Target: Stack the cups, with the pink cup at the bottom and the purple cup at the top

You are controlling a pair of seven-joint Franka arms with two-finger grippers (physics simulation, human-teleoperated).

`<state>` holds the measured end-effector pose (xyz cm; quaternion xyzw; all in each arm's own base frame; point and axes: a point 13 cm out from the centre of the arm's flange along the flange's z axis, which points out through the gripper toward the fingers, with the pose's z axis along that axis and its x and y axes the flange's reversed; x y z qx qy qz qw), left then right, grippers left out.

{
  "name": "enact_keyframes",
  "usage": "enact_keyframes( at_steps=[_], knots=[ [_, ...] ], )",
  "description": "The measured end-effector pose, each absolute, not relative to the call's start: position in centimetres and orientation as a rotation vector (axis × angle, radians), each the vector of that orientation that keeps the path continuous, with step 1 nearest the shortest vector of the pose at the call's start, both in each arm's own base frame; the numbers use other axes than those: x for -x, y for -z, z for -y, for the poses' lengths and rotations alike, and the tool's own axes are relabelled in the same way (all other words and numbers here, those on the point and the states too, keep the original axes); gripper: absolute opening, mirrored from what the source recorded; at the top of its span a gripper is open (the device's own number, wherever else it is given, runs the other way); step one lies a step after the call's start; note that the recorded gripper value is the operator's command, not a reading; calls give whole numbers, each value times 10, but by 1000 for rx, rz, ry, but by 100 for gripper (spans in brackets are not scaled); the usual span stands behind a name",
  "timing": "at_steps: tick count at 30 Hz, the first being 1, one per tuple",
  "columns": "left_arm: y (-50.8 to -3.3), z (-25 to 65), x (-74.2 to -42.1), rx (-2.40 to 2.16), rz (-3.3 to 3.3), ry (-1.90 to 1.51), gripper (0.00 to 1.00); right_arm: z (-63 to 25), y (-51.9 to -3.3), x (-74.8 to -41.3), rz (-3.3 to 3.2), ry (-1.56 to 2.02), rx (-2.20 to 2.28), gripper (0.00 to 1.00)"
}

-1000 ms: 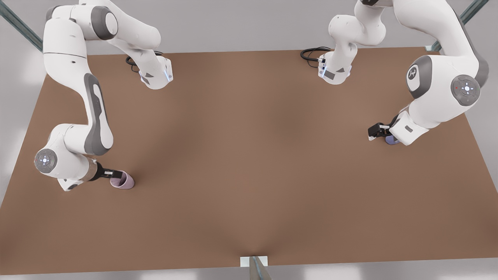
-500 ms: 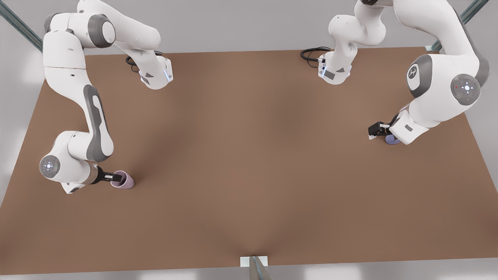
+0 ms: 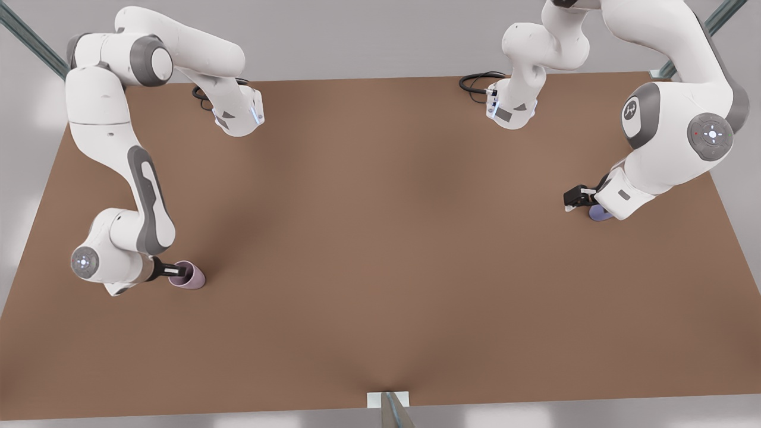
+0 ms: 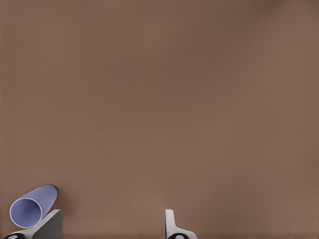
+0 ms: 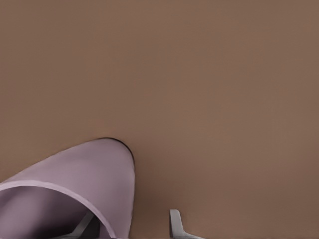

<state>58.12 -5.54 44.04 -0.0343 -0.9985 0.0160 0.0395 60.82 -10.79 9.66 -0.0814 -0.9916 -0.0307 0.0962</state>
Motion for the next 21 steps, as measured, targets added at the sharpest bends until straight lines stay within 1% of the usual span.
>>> enact_keyframes(
  at_steps=[1,2,8,12,14,18,19,21],
  knots=[
    [-440,55,-581,105,3060,-49,100,108,-94,-609,2939,94,240,28],
    [-440,55,-581,105,3060,-49,100,107,-93,-609,2942,102,240,21],
    [-440,55,-581,106,3059,-48,100,102,-94,-614,2958,99,209,21],
    [-440,56,-581,107,3059,-48,100,81,-116,-625,2993,110,158,21],
    [-440,56,-581,107,3059,-48,100,43,-139,-641,3027,142,70,21],
    [-440,56,-581,108,3058,-48,100,-52,-180,-659,3071,233,-75,21],
    [-440,56,-581,108,3058,-48,100,-85,-192,-662,3083,247,-126,21],
    [-441,57,-577,109,3049,-49,100,-170,-213,-658,3098,241,-278,21]
  ],
)
